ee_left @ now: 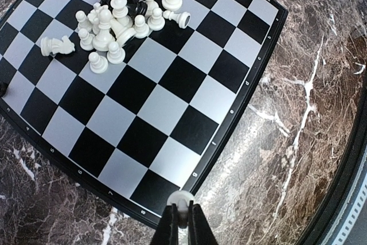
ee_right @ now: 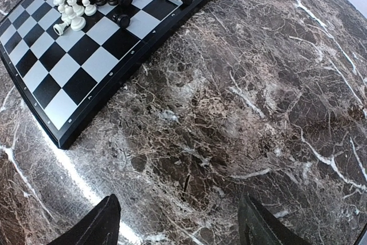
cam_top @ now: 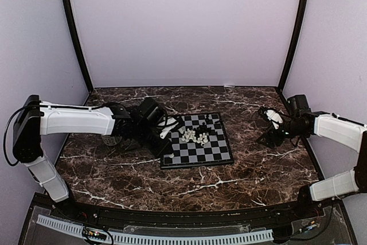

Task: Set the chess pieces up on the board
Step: Place the knight at b1, then pick up the bishop from the chessboard, then place the bishop on f1, then pick up the knight from the chessboard.

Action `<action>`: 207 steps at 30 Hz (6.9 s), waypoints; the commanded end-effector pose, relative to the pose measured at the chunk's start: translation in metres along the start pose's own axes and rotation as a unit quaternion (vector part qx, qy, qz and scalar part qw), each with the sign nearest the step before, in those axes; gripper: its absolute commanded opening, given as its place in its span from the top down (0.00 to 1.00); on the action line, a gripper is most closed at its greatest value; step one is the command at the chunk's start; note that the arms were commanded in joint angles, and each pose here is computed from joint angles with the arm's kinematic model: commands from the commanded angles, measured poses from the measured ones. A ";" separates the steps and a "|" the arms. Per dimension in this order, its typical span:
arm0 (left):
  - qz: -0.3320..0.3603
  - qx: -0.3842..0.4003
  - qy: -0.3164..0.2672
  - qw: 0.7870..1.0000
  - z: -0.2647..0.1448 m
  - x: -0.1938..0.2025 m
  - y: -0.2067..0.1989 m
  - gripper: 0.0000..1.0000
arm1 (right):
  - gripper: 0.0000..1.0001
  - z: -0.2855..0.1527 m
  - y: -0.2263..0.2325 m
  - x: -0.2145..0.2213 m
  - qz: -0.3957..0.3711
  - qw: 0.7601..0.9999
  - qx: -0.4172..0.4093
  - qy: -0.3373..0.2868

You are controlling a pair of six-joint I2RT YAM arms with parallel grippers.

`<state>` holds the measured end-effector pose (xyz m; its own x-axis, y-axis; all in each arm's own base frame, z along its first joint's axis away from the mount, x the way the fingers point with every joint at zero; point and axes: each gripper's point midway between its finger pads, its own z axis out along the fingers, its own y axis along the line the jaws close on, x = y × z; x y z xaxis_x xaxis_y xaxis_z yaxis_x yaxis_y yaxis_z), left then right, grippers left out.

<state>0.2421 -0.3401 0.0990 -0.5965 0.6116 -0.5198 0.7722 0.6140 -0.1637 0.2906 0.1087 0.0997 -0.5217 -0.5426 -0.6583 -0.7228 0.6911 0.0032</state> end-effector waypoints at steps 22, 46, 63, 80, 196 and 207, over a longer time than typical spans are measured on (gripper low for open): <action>0.013 -0.002 0.018 1.000 0.041 -0.004 -0.005 0.97 | 0.28 0.005 -0.001 0.000 -0.007 1.000 0.002 -0.001; 0.018 -0.011 0.023 1.000 0.041 -0.003 -0.004 0.84 | 0.28 0.009 0.000 0.004 -0.007 1.000 0.000 0.009; 0.031 -0.018 0.006 0.999 0.023 -0.022 -0.006 0.64 | 0.29 -0.007 0.005 -0.030 -0.013 0.999 -0.021 -0.030; -0.068 -0.093 -0.197 0.974 -0.065 -0.117 0.101 0.38 | 0.50 0.056 0.079 -0.130 -0.145 0.978 -0.144 0.033; 0.007 0.007 -0.109 0.994 -0.005 -0.079 0.123 0.54 | 0.64 0.060 0.152 -0.115 -0.184 0.952 -0.228 0.095; 0.053 -0.022 -0.049 0.997 0.025 -0.100 0.108 0.60 | 0.65 0.038 0.143 -0.116 -0.174 0.961 -0.209 0.047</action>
<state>0.4025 -0.3300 0.1120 -0.5410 0.5337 -0.6500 0.7759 0.6149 -0.1410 0.2654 0.2888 0.1337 -0.2527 -0.7977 -0.5475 -0.9675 0.2128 0.1366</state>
